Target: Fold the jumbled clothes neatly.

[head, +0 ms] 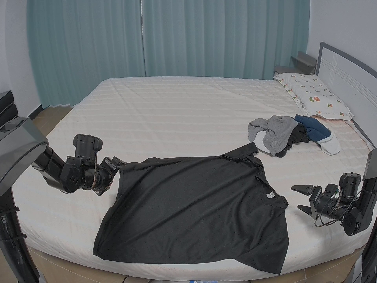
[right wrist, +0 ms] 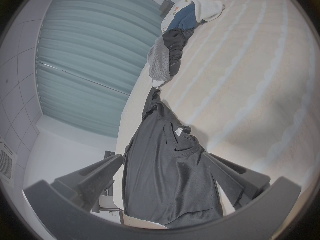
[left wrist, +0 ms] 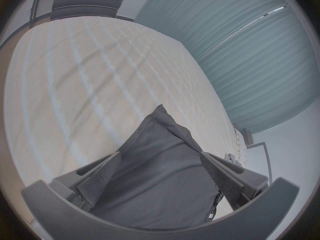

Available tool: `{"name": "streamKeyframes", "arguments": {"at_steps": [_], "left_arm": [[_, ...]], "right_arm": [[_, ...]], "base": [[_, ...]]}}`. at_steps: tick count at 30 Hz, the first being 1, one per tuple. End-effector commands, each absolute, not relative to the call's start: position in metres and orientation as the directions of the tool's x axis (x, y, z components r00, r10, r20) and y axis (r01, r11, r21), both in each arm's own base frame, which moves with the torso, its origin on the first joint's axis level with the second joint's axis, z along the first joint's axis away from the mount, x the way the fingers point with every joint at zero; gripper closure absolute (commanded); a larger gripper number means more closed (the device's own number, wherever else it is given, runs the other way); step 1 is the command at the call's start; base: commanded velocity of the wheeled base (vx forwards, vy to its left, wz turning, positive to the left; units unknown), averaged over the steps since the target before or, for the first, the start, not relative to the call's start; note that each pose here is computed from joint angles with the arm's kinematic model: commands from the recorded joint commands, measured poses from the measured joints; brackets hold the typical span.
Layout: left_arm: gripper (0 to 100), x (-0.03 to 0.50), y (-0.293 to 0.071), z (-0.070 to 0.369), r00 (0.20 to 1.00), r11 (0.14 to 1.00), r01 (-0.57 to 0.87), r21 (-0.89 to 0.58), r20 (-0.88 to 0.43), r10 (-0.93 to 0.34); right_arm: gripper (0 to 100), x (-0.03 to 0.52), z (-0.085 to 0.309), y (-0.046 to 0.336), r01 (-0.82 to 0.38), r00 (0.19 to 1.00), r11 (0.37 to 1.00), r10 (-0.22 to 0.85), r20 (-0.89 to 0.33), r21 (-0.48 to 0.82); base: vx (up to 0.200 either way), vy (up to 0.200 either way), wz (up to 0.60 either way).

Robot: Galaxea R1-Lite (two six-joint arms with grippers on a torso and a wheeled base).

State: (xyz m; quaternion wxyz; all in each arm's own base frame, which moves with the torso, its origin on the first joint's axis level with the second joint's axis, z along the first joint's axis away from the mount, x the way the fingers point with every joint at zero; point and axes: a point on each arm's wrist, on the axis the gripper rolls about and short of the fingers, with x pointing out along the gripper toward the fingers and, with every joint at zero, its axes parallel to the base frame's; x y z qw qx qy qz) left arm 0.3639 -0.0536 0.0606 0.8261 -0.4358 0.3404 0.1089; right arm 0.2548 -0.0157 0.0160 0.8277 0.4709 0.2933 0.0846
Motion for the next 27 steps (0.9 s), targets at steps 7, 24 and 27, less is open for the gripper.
{"name": "streamKeyframes", "arguments": {"at_steps": [7,24,27], "left_arm": [[0,0.442,-0.046,0.029,0.749,0.633,-0.453,-0.628,-0.653,-0.112],[0,0.509,-0.035,0.001,0.805,0.631,-0.455,-0.628,-0.594,-0.011],[0,0.510,-0.035,-0.002,0.804,0.634,-0.461,-0.621,-0.595,0.002]], "right_arm": [[0,0.259,0.005,-0.017,0.164,0.803,0.539,0.414,-0.429,0.826],[0,0.265,-0.008,-0.020,0.167,0.807,0.538,0.407,-0.429,0.826],[0,0.265,-0.016,-0.020,0.190,0.795,0.536,0.409,-0.449,0.823]], "base": [[0.000,0.000,0.00],[0.000,0.000,0.00],[0.000,0.000,0.00]]}}
